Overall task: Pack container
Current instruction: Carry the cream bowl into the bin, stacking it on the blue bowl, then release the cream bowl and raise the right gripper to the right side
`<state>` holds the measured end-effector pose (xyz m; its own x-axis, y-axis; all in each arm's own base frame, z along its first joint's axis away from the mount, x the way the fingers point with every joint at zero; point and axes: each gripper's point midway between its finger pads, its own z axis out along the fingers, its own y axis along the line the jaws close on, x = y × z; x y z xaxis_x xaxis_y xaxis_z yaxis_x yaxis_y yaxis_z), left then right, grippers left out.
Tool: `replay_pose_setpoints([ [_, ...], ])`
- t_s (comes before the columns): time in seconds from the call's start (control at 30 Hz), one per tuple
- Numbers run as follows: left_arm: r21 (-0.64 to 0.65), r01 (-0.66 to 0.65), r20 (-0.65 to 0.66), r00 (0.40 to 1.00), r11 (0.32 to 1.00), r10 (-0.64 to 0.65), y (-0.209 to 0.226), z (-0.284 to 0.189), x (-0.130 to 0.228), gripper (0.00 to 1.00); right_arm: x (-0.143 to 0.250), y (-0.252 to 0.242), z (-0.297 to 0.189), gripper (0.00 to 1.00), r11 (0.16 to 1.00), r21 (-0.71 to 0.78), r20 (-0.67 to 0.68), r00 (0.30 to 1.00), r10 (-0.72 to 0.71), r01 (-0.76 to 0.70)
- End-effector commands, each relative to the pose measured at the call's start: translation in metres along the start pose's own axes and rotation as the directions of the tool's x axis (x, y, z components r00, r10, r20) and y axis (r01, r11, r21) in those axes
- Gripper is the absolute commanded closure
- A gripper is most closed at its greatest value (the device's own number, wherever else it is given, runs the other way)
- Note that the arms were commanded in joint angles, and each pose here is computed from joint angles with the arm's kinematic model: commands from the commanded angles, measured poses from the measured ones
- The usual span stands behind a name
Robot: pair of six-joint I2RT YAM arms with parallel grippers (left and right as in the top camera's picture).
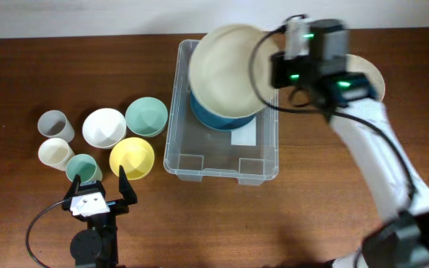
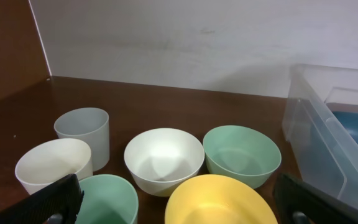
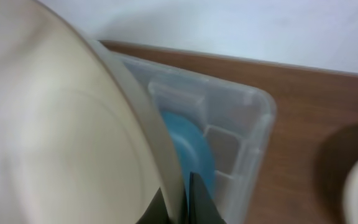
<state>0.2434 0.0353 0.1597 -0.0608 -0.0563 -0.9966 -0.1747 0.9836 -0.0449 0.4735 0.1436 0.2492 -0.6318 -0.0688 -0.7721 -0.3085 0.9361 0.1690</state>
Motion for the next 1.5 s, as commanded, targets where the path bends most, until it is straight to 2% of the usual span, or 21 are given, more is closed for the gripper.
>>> replay_pose_setpoints([
  [0.0, -0.002, -0.012, 0.001, 1.000, 1.000, 0.012, 0.000, 0.000, 0.001, 0.00, 0.015, 0.003, 0.041, 0.96, 0.999, 0.045, -0.032, 0.999, 0.006, -0.005],
  [0.13, -0.002, -0.012, 0.001, 1.000, 1.000, 0.012, 0.000, 0.000, 0.001, 0.00, 0.035, -0.004, 0.085, 0.96, 0.996, 0.086, -0.065, 0.998, 0.000, 0.006],
  [0.43, -0.002, -0.012, 0.001, 1.000, 1.000, 0.012, 0.000, 0.000, 0.001, 0.00, 0.057, -0.025, 0.109, 0.96, 0.985, 0.172, -0.112, 0.994, 0.006, 0.014],
  [0.6, -0.002, -0.012, 0.001, 1.000, 1.000, 0.012, 0.000, 0.000, 0.001, 0.00, 0.069, -0.025, 0.118, 0.95, 0.986, 0.168, -0.143, 0.990, 0.009, 0.015],
  [0.63, -0.002, -0.012, 0.001, 1.000, 1.000, 0.012, 0.000, 0.000, 0.001, 0.00, 0.069, -0.024, 0.118, 0.90, 0.986, 0.165, -0.143, 0.990, 0.009, 0.015],
  [0.67, -0.002, -0.012, 0.001, 1.000, 1.000, 0.012, 0.000, 0.000, 0.001, 0.00, 0.069, -0.023, 0.118, 0.77, 0.987, 0.160, -0.143, 0.990, 0.009, 0.015],
  [0.7, -0.002, -0.012, 0.001, 1.000, 1.000, 0.012, 0.000, 0.000, 0.001, 0.00, 0.069, -0.022, 0.118, 0.49, 0.988, 0.152, -0.142, 0.990, 0.008, 0.013],
  [0.77, -0.002, -0.012, 0.001, 1.000, 1.000, 0.012, 0.000, 0.000, 0.001, 0.00, 0.066, -0.019, 0.117, 0.37, 0.991, 0.134, -0.140, 0.990, 0.005, 0.014],
  [0.83, -0.002, -0.012, 0.001, 1.000, 1.000, 0.012, 0.000, 0.000, 0.001, 0.00, 0.062, -0.016, 0.115, 0.36, 0.992, 0.123, -0.134, 0.991, 0.004, 0.013],
  [0.93, -0.002, -0.012, 0.001, 1.000, 1.000, 0.012, 0.000, 0.000, 0.001, 0.00, 0.030, -0.010, 0.089, 0.36, 0.992, 0.118, -0.096, 0.995, -0.036, 0.047],
  [1.03, -0.002, -0.012, 0.001, 1.000, 1.000, 0.012, 0.000, 0.000, 0.001, 0.00, 0.003, -0.029, 0.050, 0.37, 0.969, 0.243, -0.082, 0.996, -0.028, 0.048],
  [1.17, -0.002, -0.012, 0.001, 1.000, 1.000, 0.012, 0.000, 0.000, 0.001, 0.00, -0.019, -0.082, -0.016, 0.36, 0.899, 0.438, -0.099, 0.994, 0.041, 0.007],
  [1.27, -0.002, -0.012, 0.001, 1.000, 1.000, 0.012, 0.000, 0.000, 0.001, 0.00, -0.015, -0.130, -0.055, 0.35, 0.848, 0.525, -0.111, 0.982, 0.156, -0.075],
  [1.37, -0.002, -0.012, 0.001, 1.000, 1.000, 0.012, 0.000, 0.000, 0.001, 0.00, 0.007, -0.193, -0.090, 0.32, 0.772, 0.607, -0.104, 0.944, 0.314, -0.190],
  [1.47, -0.002, -0.012, 0.001, 1.000, 1.000, 0.012, 0.000, 0.000, 0.001, 0.00, 0.033, -0.240, -0.111, 0.30, 0.731, 0.613, -0.097, 0.890, 0.445, -0.299],
])
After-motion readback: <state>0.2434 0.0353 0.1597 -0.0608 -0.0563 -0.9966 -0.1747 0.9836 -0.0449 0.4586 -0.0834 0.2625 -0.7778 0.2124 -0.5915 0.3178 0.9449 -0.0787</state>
